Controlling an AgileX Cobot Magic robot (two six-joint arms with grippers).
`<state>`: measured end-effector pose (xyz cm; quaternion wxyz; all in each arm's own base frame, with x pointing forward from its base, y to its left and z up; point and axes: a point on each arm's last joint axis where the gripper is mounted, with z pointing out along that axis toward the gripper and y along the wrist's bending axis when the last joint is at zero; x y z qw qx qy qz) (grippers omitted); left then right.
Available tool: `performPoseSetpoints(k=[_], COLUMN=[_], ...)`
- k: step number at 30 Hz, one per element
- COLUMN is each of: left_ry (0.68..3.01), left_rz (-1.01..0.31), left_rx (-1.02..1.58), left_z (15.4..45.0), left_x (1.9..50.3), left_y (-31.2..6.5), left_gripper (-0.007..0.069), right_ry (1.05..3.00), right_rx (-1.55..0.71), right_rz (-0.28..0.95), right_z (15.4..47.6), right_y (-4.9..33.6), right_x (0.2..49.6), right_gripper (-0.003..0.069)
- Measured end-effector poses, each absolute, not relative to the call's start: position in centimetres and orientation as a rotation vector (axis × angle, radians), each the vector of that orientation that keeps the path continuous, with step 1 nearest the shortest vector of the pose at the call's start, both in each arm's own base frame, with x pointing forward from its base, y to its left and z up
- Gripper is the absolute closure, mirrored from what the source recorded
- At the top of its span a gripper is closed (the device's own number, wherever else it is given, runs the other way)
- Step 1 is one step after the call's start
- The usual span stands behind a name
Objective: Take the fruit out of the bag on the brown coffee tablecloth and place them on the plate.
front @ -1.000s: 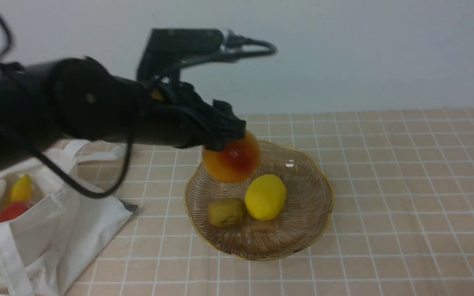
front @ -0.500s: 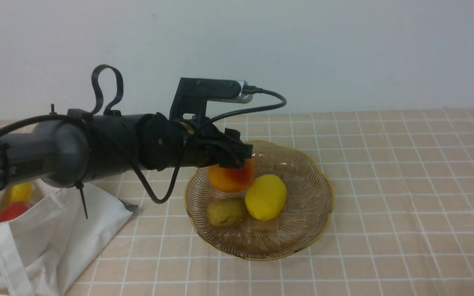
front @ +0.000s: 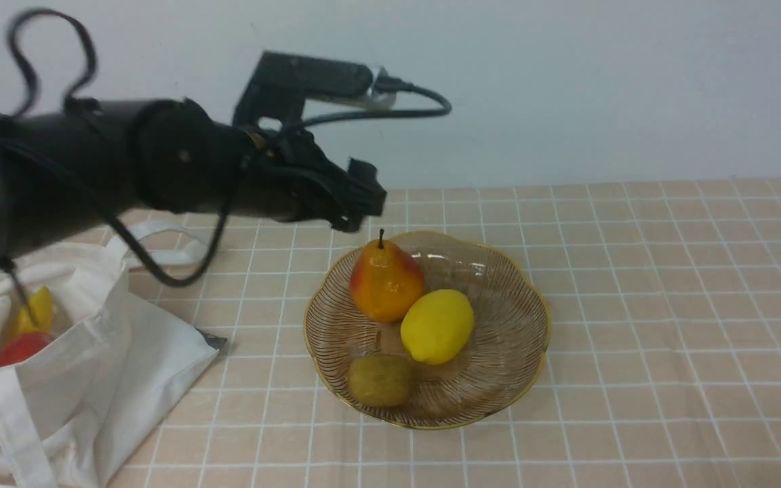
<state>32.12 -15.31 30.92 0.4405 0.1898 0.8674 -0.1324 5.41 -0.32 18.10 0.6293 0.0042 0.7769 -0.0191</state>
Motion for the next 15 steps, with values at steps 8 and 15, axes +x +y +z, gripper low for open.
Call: performPoseSetpoints(k=[8,15], left_ry=[1.976,1.807], left_rz=[-0.213,-0.327], left_rx=[0.446,0.275], left_z=[41.4,41.4], left_x=[21.8,11.9], left_y=[-9.0,-4.8], left_gripper=[0.0621,0.0633], right_ry=[1.78,1.76], right_rx=[0.01,0.042], right_rz=[-0.044,-0.009], right_z=[18.1,18.2], right_y=[-0.3,-0.3], right_x=[5.4,5.5], right_gripper=[0.0673,0.0673])
